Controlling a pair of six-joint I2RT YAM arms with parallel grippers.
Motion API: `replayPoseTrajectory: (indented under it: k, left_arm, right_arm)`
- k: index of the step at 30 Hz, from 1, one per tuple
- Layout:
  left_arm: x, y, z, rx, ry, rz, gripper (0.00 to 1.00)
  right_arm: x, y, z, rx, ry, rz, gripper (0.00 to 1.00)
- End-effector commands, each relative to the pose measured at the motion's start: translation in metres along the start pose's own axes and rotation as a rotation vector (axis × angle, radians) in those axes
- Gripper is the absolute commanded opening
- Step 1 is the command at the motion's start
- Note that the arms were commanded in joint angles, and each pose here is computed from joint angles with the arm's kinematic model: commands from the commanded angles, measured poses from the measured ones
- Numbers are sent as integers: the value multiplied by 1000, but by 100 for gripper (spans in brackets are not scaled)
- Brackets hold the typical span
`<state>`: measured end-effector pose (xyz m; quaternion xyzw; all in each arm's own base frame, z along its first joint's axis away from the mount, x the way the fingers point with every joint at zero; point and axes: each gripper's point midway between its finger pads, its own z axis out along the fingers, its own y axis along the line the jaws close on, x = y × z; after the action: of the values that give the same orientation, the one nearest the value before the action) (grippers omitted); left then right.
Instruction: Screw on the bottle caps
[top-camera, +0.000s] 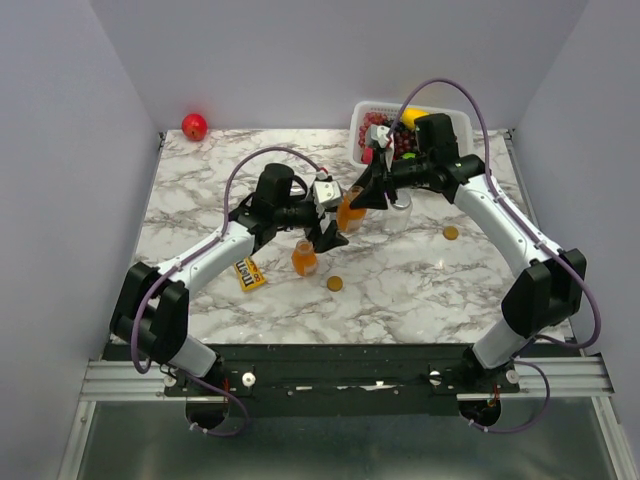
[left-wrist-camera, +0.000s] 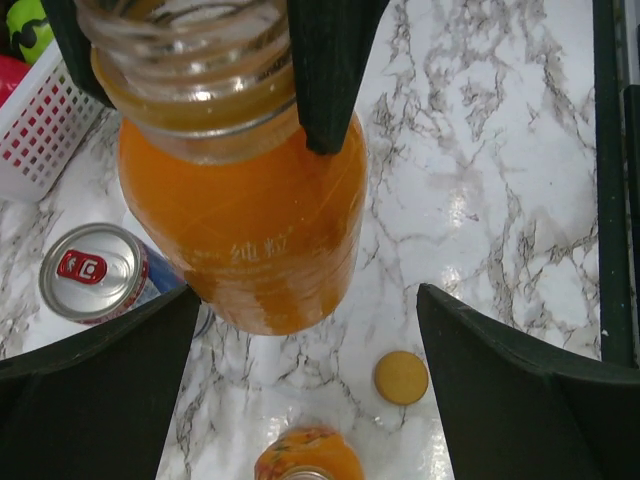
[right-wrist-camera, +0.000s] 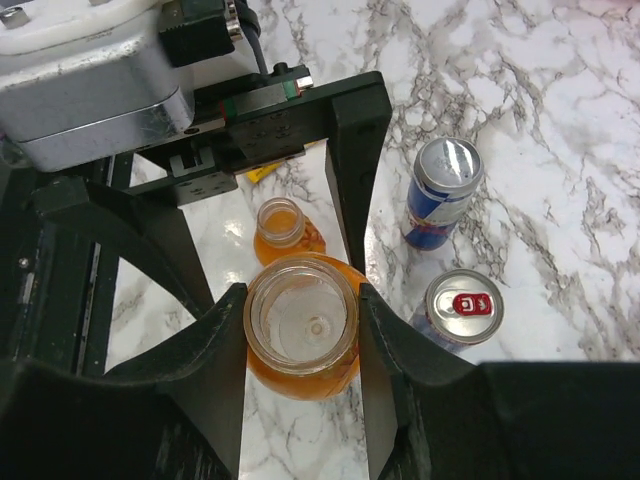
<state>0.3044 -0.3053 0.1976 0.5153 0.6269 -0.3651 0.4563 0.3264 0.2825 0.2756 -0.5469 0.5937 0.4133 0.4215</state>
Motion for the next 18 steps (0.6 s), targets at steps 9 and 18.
replayPoseTrajectory:
  k: [9, 18]
  left_arm:
    - [-32, 4, 15, 43, -116, -41, 98]
    - [-32, 4, 22, 87, -112, -52, 78]
  right_arm:
    - [-6, 9, 6, -67, -69, 67, 0]
    - [-8, 6, 8, -69, -73, 59, 7]
